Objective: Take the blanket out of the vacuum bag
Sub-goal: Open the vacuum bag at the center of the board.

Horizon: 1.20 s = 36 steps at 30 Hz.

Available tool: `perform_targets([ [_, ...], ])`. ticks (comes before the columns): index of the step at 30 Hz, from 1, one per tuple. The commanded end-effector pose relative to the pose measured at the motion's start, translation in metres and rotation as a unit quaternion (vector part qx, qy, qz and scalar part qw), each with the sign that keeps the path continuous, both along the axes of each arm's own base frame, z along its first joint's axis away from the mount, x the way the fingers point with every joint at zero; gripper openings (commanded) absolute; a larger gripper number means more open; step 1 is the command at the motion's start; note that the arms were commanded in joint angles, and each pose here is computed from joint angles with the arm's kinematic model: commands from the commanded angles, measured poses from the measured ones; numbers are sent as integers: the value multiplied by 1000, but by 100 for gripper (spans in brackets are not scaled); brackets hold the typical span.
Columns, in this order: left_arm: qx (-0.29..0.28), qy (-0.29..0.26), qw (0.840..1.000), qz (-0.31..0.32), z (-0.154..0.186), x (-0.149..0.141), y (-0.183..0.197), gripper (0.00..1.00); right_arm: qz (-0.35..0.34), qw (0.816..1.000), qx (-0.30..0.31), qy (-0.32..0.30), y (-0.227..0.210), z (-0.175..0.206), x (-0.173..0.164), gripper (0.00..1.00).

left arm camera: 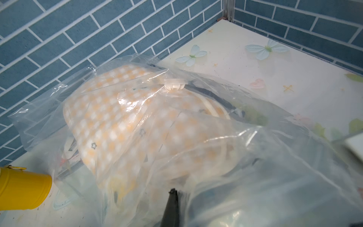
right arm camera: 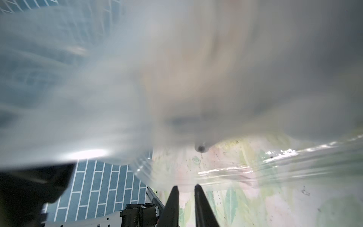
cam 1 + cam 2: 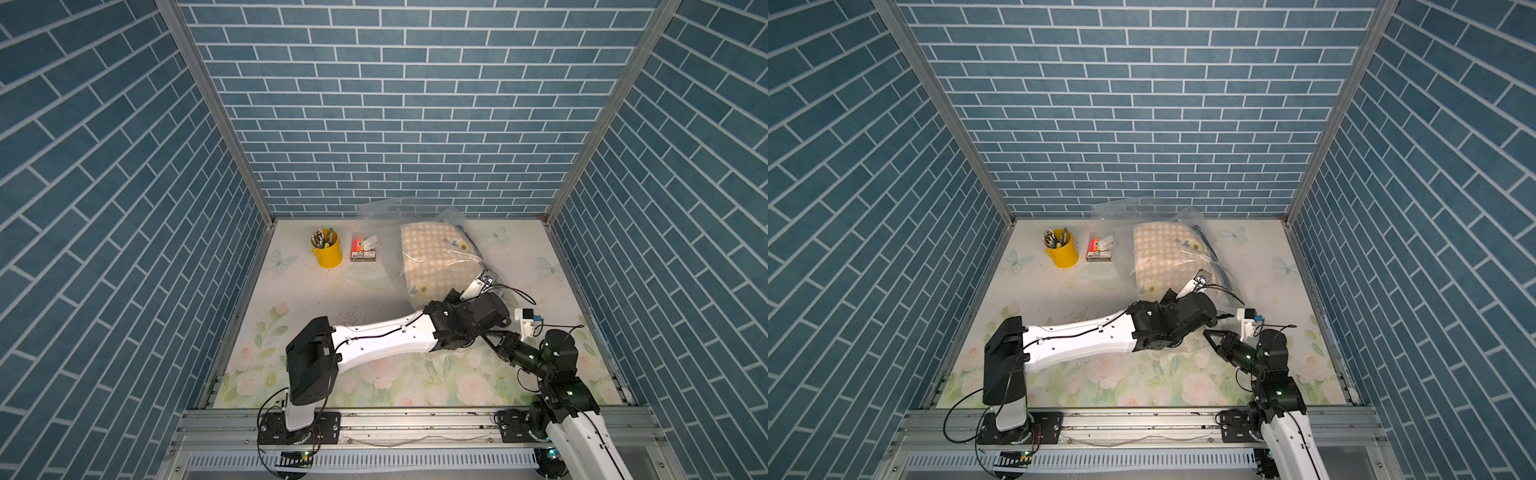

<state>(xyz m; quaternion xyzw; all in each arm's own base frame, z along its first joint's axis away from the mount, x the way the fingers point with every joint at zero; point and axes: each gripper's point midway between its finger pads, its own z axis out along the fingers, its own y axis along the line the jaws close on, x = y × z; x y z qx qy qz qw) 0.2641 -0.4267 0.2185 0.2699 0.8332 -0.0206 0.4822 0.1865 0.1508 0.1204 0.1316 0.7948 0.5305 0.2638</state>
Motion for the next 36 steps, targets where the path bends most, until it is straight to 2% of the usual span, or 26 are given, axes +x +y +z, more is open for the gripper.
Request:
perform_targets([
  [1,-22,19,1000,8,0,-1,9,0,-23,998,27,-49,7,26,17,21],
  [6,-34,34,999,-6,-3,-10,14,0,-54,994,74,-58,15,41,25,32],
  [10,-53,36,998,-14,1,-14,17,0,-78,993,79,-45,22,34,30,42],
  [17,-58,17,998,-10,4,-14,29,0,-85,991,91,-47,51,38,40,45],
  [25,-108,17,994,-30,10,-23,31,0,-87,990,93,-63,69,50,49,47],
  [36,-125,11,992,-32,17,-25,39,0,-110,989,91,-23,76,32,62,52],
])
